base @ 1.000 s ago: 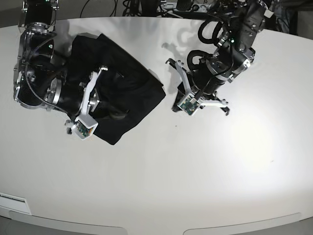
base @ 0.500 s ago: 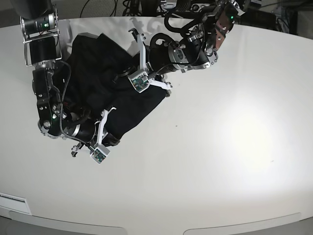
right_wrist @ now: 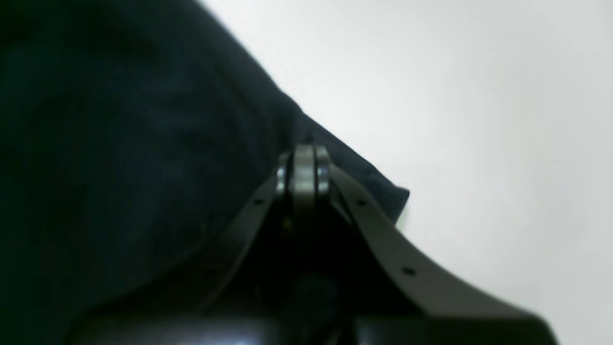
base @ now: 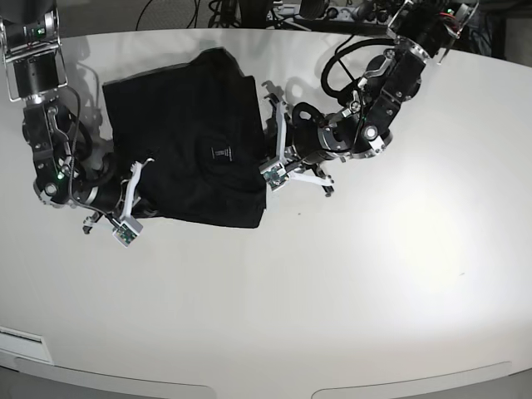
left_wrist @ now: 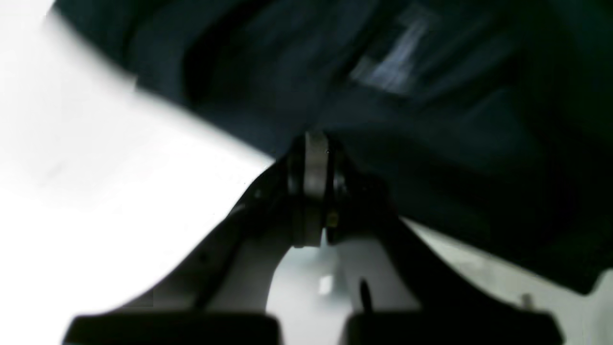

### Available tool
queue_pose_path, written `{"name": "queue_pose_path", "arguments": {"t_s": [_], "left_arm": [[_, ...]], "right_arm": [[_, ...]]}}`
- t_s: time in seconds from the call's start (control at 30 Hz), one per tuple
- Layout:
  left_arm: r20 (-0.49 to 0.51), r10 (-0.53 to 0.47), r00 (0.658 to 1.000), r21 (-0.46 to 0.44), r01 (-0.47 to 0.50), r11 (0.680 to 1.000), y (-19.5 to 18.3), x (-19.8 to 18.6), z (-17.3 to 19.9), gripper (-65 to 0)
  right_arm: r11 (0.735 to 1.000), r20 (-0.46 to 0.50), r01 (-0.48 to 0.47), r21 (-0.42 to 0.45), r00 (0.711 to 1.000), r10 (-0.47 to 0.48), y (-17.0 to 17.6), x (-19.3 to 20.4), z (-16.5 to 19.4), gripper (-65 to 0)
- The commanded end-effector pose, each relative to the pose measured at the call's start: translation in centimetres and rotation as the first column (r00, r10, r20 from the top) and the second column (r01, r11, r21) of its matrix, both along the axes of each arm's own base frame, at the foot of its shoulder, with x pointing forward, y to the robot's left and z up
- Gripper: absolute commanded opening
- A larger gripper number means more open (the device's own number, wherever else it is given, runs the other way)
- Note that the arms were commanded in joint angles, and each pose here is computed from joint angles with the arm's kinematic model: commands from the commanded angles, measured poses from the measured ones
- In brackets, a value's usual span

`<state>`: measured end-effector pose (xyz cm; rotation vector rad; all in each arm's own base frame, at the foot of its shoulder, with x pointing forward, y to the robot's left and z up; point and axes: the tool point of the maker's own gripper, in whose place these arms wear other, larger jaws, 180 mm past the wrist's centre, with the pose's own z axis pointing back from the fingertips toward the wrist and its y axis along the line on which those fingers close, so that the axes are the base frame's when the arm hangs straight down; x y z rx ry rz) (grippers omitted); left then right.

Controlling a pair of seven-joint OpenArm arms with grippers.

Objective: Fold the T-shirt properly
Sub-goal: 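Grasp the folded bundle with both grippers and square it up, then release the bundle and pull both grippers away from it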

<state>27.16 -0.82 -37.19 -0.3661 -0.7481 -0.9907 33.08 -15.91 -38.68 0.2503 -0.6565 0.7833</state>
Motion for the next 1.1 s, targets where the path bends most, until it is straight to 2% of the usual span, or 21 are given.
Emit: {"name": "queue_pose_path", "arguments": {"t_s": [0.0,0.07,0.17,0.23,0.3,0.33,0.4,0.5,0.6,0.63,0.8,0.9,0.97,1.07], "left_arm": [[0.062,0.008,0.998,0.007,-0.008,1.000,0.5,1.6,1.2,-65.0],[0.123,0.014,0.992,-0.011,-0.013,1.000,0.8,3.5,2.2,-65.0],[0.191,0.041,0.981,-0.074,-0.028,0.997,0.7,7.0,3.5,-65.0],[0.204,0.056,0.977,-0.069,-0.043,0.997,0.7,8.9,4.3,-65.0],[0.156,0.052,0.986,-0.084,-0.039,0.996,0.1,9.3,5.7,-65.0],[0.115,0.022,0.993,-0.113,-0.009,0.994,-0.7,8.6,6.6,-65.0],[0.041,-0.137,0.990,-0.186,0.143,0.972,-3.1,5.2,8.6,-65.0],[-0.013,-0.348,0.937,-0.284,0.331,0.900,-5.3,-0.7,10.6,-65.0],[-0.036,-0.455,0.890,-0.339,0.418,0.843,-6.2,-5.3,10.6,-65.0],[-0.045,-0.474,0.879,-0.335,0.434,0.836,-6.4,-6.4,10.2,-65.0],[-0.113,-0.481,0.869,-0.205,0.453,0.867,-6.1,-9.0,5.7,-65.0],[-0.166,-0.490,0.856,-0.184,0.461,0.868,-6.1,-10.9,3.3,-65.0],[-0.179,-0.485,0.856,-0.135,0.467,0.874,-5.6,-11.1,1.4,-65.0],[-0.168,-0.446,0.879,-0.043,0.445,0.894,-4.2,-8.8,-0.8,-65.0]], "right_arm": [[0.999,0.001,0.016,-0.048,1.000,-0.016,-1.8,-0.2,0.5,-65.0],[0.997,-0.014,0.050,-0.057,0.999,-0.051,-2.8,-1.4,0.6,-65.0],[0.995,-0.004,0.102,-0.008,0.995,-0.102,-3.0,-2.6,1.8,-65.0],[0.989,0.035,0.145,0.024,0.989,-0.146,-3.3,-2.8,3.3,-65.0],[0.981,0.096,0.190,0.040,0.976,-0.193,-4.0,-2.3,5.3,-65.0],[0.976,0.131,0.213,0.051,0.967,-0.218,-4.5,-1.8,6.4,-65.0],[0.967,0.195,0.243,0.077,0.947,-0.254,-5.5,-0.9,8.2,-65.0],[0.968,0.224,0.247,0.045,0.942,-0.251,-6.5,-0.6,8.6,-65.0],[0.968,0.220,0.252,-0.012,0.945,-0.244,-7.8,-0.7,7.2,-65.0],[0.966,0.216,0.258,-0.016,0.944,-0.249,-8.3,-0.6,6.6,-65.0],[0.963,0.126,0.271,0.009,0.955,-0.269,-9.7,0.7,3.5,-65.0],[0.968,0.052,0.251,0.019,0.966,-0.252,-9.1,0.9,1.5,-65.0],[0.974,0.020,0.225,0.021,0.974,-0.225,-8.3,0.3,0.7,-65.0],[0.974,-0.033,0.219,0.059,0.975,-0.218,-7.2,-0.7,0.4,-65.0]]}}
